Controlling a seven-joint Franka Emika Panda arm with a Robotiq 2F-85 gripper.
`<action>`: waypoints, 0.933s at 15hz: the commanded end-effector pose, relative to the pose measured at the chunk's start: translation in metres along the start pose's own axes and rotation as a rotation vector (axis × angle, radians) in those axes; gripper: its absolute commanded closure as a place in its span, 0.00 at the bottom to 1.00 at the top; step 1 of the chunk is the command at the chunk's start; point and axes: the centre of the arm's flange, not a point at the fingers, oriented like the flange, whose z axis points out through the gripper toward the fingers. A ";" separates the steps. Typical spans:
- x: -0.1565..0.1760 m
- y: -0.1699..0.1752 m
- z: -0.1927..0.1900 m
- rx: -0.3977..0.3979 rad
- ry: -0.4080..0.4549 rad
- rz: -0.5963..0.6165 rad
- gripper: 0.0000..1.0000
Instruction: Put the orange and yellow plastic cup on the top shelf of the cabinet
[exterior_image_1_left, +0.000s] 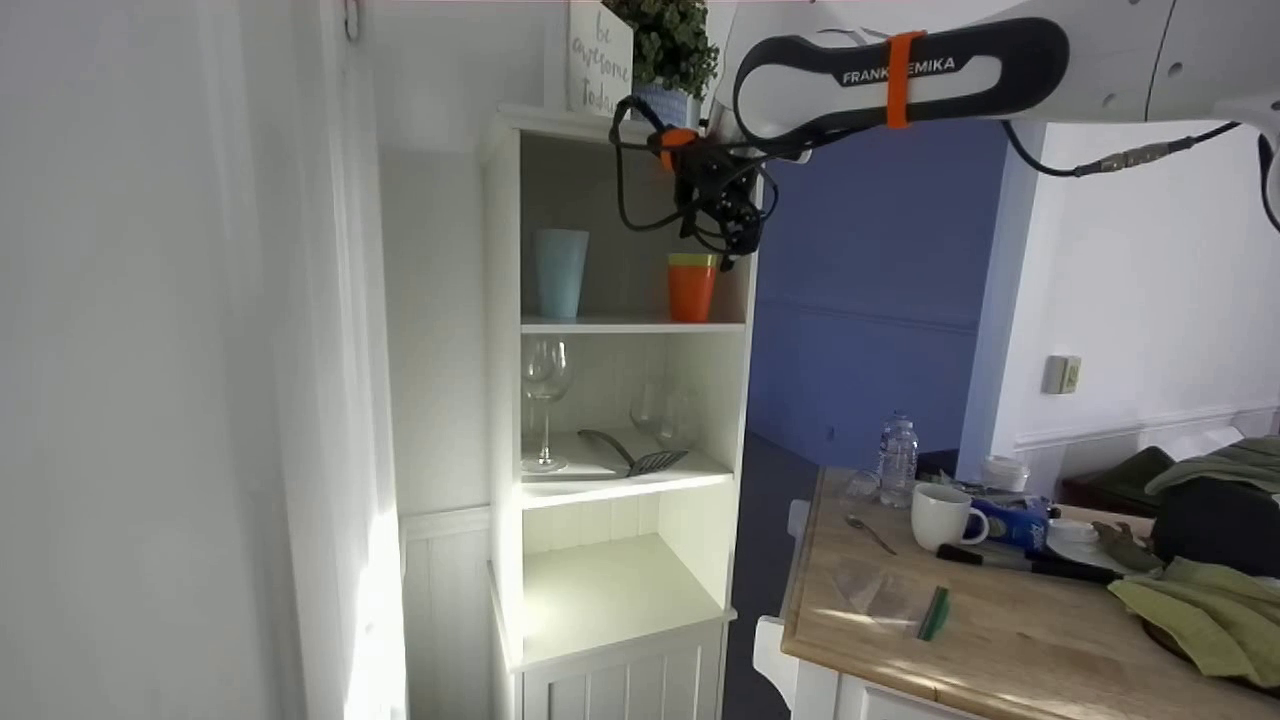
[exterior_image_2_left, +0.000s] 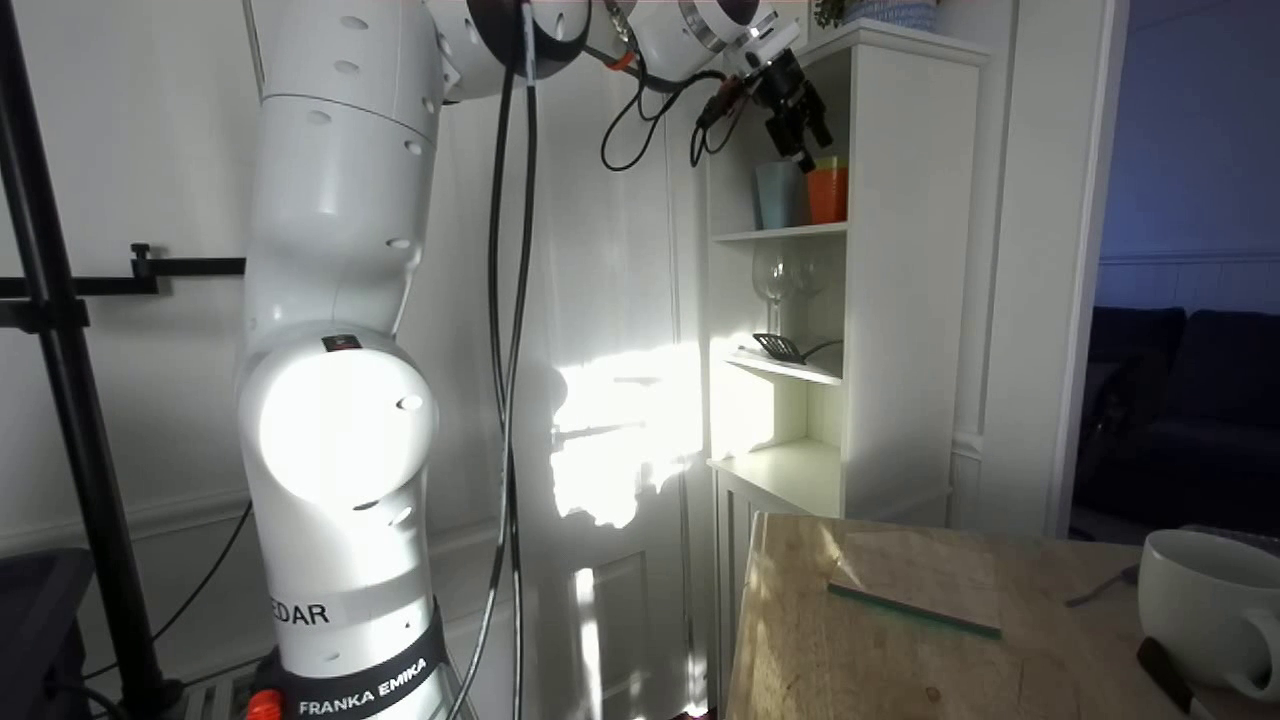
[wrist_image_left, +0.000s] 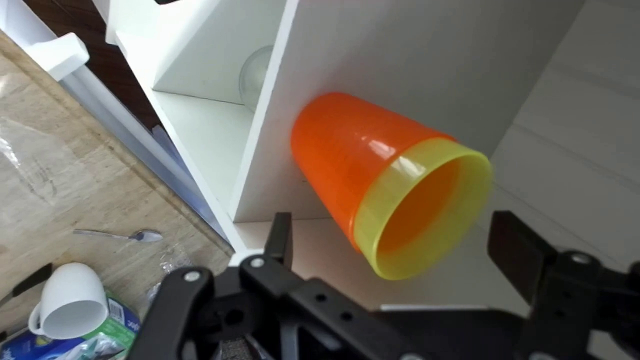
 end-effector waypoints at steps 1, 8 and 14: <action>0.007 0.013 -0.029 -0.069 -0.096 -0.121 0.00; -0.002 0.047 -0.066 -0.053 -0.250 -0.482 0.00; -0.002 0.091 -0.122 -0.286 -0.387 -0.734 0.00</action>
